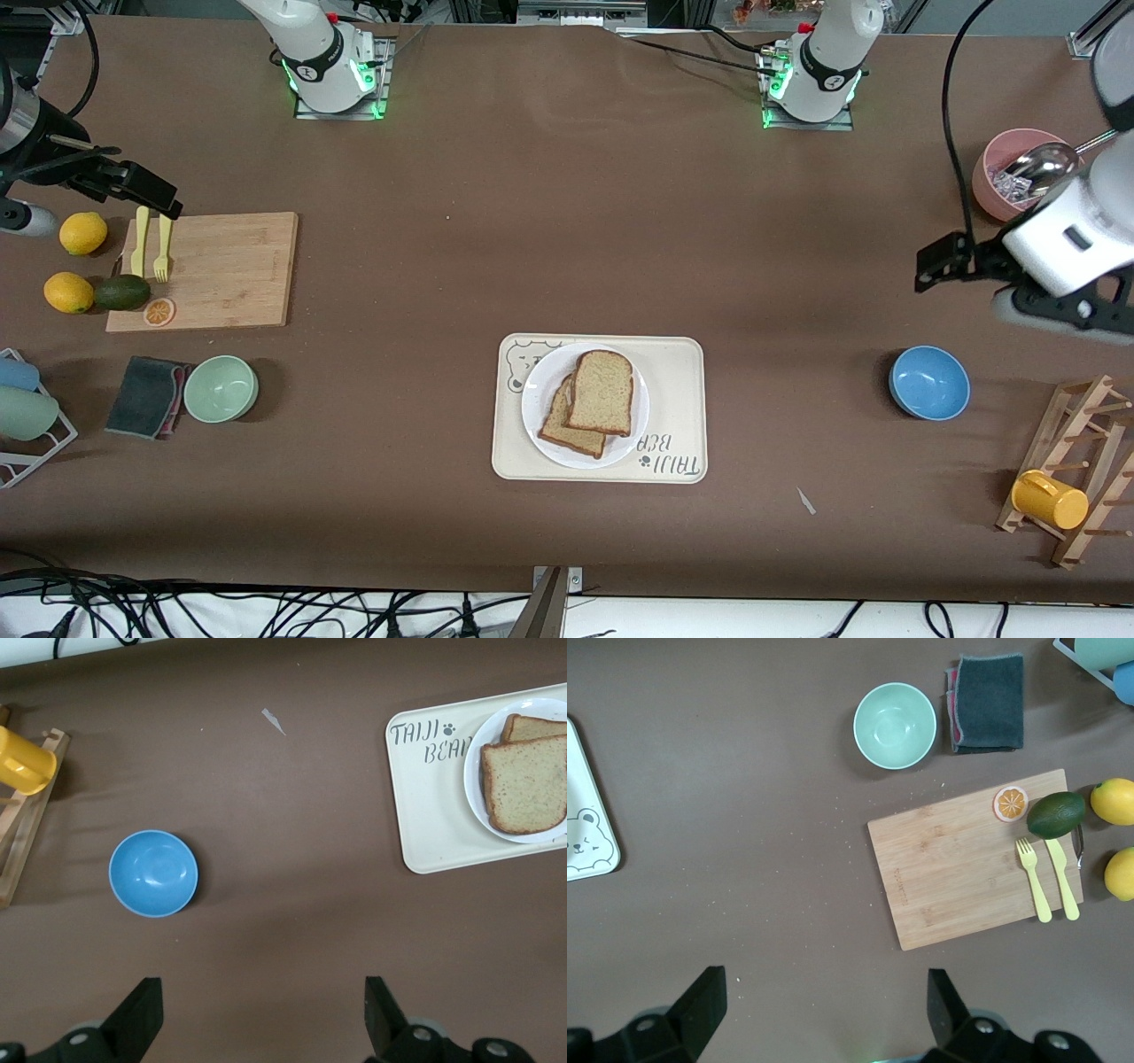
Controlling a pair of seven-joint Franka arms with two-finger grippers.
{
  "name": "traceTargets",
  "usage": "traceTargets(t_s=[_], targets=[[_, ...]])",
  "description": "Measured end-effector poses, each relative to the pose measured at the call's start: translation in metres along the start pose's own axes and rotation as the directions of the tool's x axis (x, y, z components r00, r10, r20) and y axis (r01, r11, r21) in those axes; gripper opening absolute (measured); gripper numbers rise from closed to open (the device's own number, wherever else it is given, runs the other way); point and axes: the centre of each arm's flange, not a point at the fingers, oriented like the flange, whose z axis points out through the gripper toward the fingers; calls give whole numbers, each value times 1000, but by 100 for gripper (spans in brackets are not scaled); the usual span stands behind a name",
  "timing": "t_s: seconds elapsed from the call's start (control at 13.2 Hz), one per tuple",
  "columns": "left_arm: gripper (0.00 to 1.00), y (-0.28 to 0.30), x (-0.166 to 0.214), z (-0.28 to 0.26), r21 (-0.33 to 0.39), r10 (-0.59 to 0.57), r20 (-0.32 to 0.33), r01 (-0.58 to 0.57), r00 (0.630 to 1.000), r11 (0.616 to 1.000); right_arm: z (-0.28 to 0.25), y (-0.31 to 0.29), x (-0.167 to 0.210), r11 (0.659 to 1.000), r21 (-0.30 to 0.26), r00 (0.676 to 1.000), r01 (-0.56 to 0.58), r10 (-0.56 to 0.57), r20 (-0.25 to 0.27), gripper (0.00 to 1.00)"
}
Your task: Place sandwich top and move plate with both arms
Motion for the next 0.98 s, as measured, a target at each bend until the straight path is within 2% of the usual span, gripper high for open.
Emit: traceTargets(t_s=[0.23,0.61,0.98], targets=[[100,2,-36,6,6,-14,39,14,999,1000,0,0,0,1000,0,1000,0,0,0,100],[100,0,-70,1,16,-28,-6,28,1000,999,0,0,0,1000,0,1000,0,0,0,100],[100,12,-77,8,16,-8,7,8,1000,1000,0,0,0,1000,1,1000,0,0,0,100]])
